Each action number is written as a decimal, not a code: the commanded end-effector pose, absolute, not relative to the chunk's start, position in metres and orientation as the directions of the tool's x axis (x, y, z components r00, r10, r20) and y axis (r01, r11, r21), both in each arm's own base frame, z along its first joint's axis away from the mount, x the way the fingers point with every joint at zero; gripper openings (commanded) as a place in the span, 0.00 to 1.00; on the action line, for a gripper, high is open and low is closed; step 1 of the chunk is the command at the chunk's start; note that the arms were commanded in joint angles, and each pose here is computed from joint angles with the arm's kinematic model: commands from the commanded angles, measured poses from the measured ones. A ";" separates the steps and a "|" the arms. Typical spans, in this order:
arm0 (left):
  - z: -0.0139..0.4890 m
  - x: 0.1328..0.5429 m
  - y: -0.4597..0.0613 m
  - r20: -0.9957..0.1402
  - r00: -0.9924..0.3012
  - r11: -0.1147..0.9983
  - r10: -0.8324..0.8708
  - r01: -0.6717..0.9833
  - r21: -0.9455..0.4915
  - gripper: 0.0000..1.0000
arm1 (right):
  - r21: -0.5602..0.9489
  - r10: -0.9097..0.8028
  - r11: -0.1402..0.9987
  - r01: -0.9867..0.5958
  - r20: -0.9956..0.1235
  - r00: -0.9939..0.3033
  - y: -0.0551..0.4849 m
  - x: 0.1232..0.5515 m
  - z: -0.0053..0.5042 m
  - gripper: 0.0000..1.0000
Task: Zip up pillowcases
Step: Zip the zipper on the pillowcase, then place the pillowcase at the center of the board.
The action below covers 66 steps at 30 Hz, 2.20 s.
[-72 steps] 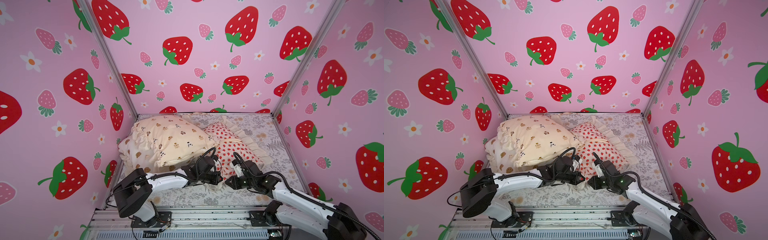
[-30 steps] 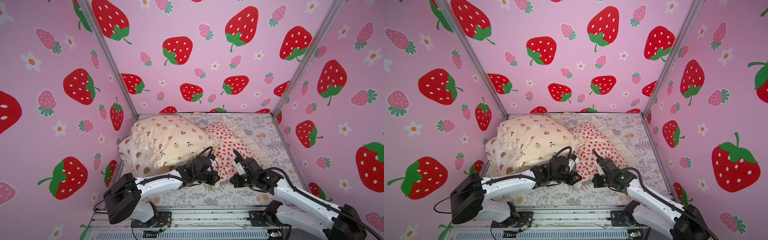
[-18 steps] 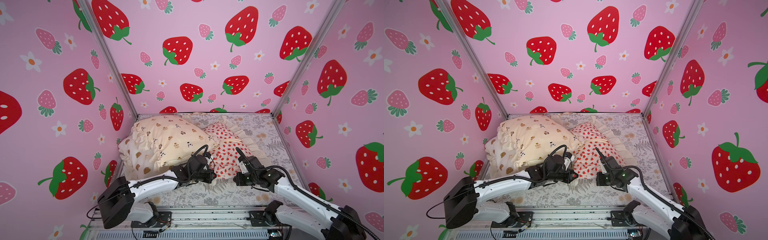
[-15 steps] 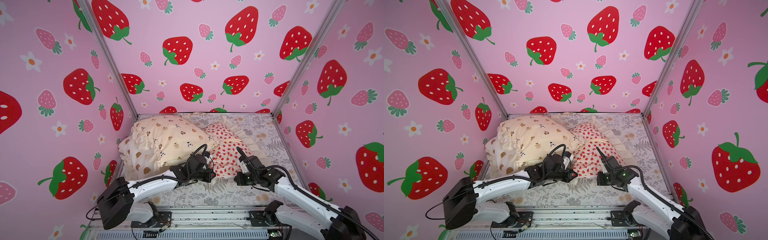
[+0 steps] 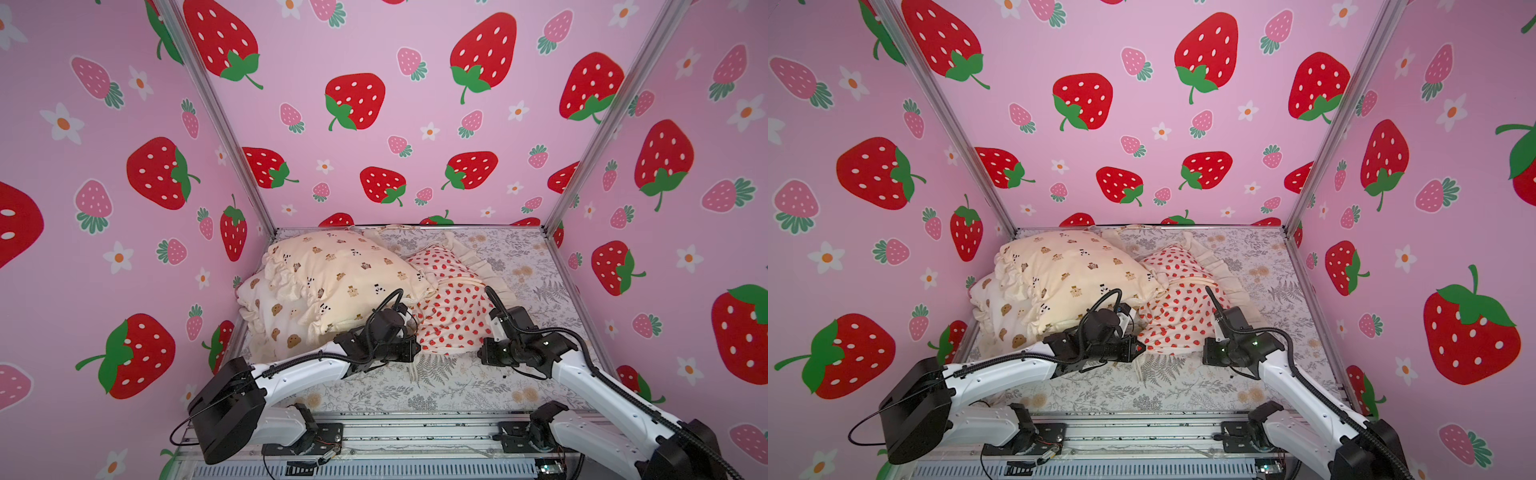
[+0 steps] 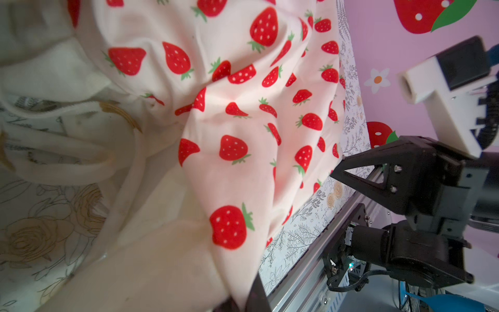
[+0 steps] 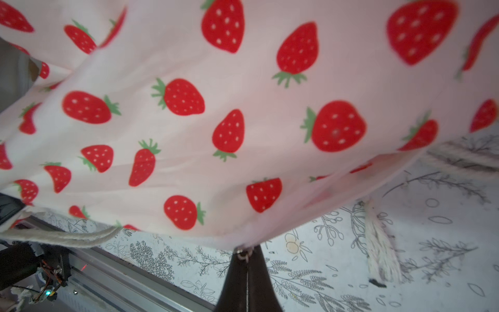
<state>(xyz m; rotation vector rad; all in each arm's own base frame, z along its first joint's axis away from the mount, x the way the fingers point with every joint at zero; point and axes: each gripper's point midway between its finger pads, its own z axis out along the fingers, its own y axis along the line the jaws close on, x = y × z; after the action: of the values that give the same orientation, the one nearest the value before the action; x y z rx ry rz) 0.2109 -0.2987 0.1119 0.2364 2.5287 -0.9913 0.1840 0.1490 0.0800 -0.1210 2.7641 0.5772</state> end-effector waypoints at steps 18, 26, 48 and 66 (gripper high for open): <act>0.104 0.224 -0.263 -0.421 -0.903 0.788 -0.092 0.193 -0.585 0.00 | 0.310 0.117 0.951 0.008 -0.337 -0.934 0.096 0.228 0.079 0.00; 0.106 0.224 -0.254 -0.426 -0.898 0.797 -0.110 0.176 -0.578 0.00 | 0.327 0.229 0.939 0.108 -0.360 -0.905 0.065 0.248 0.079 0.00; 0.132 0.219 -0.273 -0.520 -0.853 0.799 0.042 0.342 -0.495 0.54 | 0.285 0.286 0.943 0.172 -0.430 -0.856 0.030 0.251 0.112 0.30; 0.305 0.299 -0.091 -0.855 -0.504 0.993 -0.121 -0.076 -0.095 0.99 | 0.177 0.272 0.962 0.208 -0.697 -0.664 -0.003 0.320 0.196 0.92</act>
<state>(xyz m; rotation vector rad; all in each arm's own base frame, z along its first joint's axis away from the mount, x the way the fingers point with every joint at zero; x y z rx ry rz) 0.2843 -0.1713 0.3069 0.0688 2.1116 -0.4213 0.3002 0.0160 0.1773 0.3130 2.4250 0.2270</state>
